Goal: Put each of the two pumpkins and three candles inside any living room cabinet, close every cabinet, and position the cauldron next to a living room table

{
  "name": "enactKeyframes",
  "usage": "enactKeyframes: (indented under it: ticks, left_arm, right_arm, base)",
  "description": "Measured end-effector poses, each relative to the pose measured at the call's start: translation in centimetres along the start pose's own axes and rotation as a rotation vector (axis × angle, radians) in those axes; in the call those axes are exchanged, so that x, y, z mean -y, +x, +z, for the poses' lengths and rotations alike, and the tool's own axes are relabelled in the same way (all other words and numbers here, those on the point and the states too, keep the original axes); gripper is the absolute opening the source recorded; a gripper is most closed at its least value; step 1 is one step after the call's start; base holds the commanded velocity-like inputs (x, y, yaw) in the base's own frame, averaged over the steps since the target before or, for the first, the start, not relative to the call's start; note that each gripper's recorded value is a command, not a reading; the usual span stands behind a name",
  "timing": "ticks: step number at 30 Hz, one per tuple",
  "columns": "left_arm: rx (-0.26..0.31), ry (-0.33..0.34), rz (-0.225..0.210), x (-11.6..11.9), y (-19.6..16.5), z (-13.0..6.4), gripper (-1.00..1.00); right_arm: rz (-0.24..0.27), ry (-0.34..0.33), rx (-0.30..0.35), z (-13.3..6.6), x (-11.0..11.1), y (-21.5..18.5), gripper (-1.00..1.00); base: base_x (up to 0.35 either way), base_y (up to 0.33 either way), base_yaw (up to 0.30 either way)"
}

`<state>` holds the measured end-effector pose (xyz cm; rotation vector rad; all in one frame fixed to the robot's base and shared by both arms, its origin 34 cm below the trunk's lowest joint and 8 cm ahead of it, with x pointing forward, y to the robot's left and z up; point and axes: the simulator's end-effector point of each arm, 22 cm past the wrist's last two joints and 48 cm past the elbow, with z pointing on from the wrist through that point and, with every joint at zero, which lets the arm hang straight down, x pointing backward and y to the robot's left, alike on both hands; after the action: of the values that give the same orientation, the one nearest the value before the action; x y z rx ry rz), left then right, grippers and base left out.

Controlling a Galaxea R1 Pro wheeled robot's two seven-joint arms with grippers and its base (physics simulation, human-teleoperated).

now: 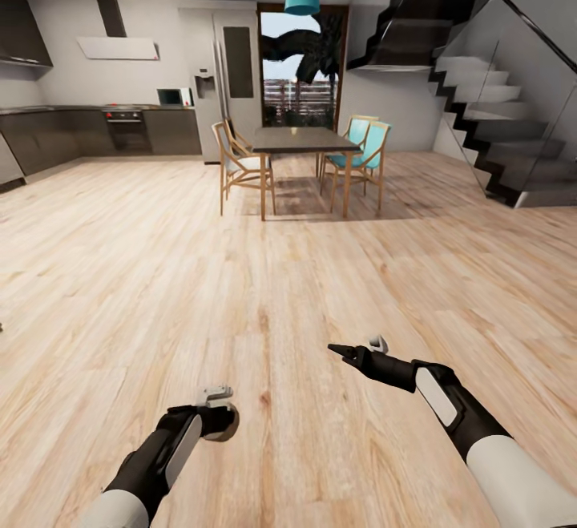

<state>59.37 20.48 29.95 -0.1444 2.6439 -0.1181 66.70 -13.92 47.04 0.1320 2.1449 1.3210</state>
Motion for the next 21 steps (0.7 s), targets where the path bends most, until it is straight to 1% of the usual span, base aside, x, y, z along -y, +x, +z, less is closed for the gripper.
enactKeyframes:
  ticks: [2,4,6,9,11,15,18,21]
  left_arm:
    - [-0.015,-0.006,-0.016,-1.2,-0.5,-0.7,-1.00]
    - [-0.018,0.003,-0.045,-1.7,-1.6,-1.7,-1.00]
    - [-0.027,0.015,-0.075,-2.1,-3.1,-3.3,-1.00]
    - [-0.059,0.020,-0.114,-3.2,-3.7,-4.7,-1.00]
    - [-0.067,0.018,-0.148,-4.1,-4.1,-5.4,-1.00]
    - [-0.058,0.010,-0.163,-4.8,-4.6,-5.8,-1.00]
    - [-0.056,0.007,-0.165,-4.9,-4.7,-6.0,-1.00]
    - [-0.056,0.006,-0.167,-5.0,-4.6,-6.0,-1.00]
  right_arm:
    - [-0.007,-0.002,0.005,-0.2,-0.4,-0.3,1.00]
    - [-0.013,-0.006,0.009,-0.4,-0.8,-0.5,1.00]
    - [-0.019,-0.010,0.013,-0.5,-1.3,-0.8,1.00]
    - [-0.018,-0.012,0.013,-0.4,-1.3,-0.7,1.00]
    - [-0.017,-0.013,0.013,-0.4,-1.4,-0.7,1.00]
    - [-0.016,-0.013,0.012,-0.4,-1.4,-0.7,1.00]
    - [-0.017,-0.013,0.013,-0.4,-1.5,-0.7,1.00]
    - [-0.018,-0.013,0.014,-0.4,-1.5,-0.8,1.00]
  base:
    - [0.000,0.000,0.000]
    - [0.000,0.000,0.000]
    - [0.000,0.000,0.000]
    - [0.000,0.000,0.000]
    - [0.000,0.000,-0.081]
    - [0.075,0.000,-0.217]
    - [0.253,0.000,-0.246]
    - [0.310,0.000,-0.095]
